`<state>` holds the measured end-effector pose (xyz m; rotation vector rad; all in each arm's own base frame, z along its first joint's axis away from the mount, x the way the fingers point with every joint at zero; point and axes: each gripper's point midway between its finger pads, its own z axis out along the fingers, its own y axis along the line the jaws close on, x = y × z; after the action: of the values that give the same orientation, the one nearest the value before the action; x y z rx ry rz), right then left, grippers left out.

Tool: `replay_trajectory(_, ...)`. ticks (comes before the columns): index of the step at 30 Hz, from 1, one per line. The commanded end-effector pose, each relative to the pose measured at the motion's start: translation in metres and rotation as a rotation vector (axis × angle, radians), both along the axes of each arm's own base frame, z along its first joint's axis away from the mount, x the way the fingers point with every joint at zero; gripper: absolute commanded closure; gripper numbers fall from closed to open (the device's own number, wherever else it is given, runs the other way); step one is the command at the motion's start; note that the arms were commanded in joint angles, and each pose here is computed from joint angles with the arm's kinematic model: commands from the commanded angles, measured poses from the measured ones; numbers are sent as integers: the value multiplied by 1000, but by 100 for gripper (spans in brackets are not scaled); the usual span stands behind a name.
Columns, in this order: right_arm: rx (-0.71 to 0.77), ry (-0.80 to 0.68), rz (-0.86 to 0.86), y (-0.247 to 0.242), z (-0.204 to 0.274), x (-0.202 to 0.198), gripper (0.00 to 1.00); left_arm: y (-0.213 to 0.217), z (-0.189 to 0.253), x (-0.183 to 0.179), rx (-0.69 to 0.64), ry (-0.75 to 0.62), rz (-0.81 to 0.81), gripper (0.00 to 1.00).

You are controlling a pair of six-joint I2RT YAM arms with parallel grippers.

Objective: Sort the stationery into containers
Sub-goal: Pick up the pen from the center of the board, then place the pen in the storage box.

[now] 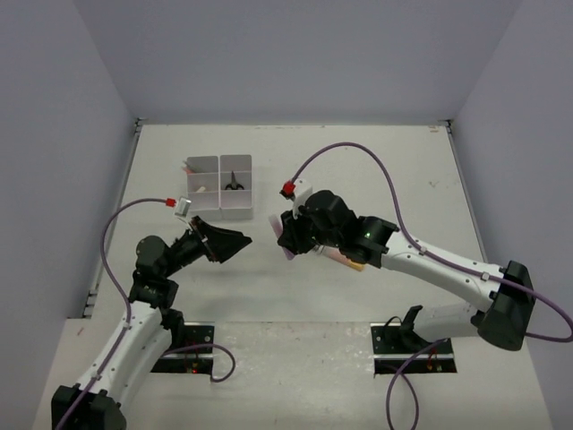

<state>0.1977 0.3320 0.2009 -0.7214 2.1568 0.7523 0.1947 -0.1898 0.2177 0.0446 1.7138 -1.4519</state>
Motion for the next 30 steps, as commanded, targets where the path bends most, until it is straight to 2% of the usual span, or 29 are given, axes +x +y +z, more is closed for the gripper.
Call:
replay_trajectory(1, 47, 11, -157, 19, 14, 7, 100, -3, 64, 27, -52, -131, 174, 0)
replay_trajectory(5, 15, -26, -221, 19, 25, 5, 100, -9, 54, 39, 14, -64, 233, 3)
replay_trajectory(14, 33, -51, -187, 33, 39, -6, 100, -25, 34, 43, 46, 6, 207, 26)
replay_trajectory(16, 37, -59, -185, 35, 41, -6, 100, -29, 35, 42, 44, 2, 195, 35)
replay_trajectory(21, 35, -80, -203, 38, 46, 0, 100, -45, 43, 33, 26, -19, 108, 67)
replay_trajectory(24, 27, -97, -222, 37, 49, 5, 100, -51, 42, 29, 34, -19, 83, 98)
replay_trajectory(27, 16, -116, -237, 36, 50, 10, 97, -50, 40, 32, 56, -32, 99, 100)
replay_trajectory(28, 11, -114, -243, 35, 47, 10, 84, -48, 40, 35, 78, -29, 115, 100)
replay_trajectory(29, 3, -113, -255, 33, 43, 11, 59, -45, 39, 40, 112, -28, 145, 100)
replay_trajectory(30, -6, -115, -273, 29, 39, 12, 30, -39, 37, 47, 154, -33, 190, 100)
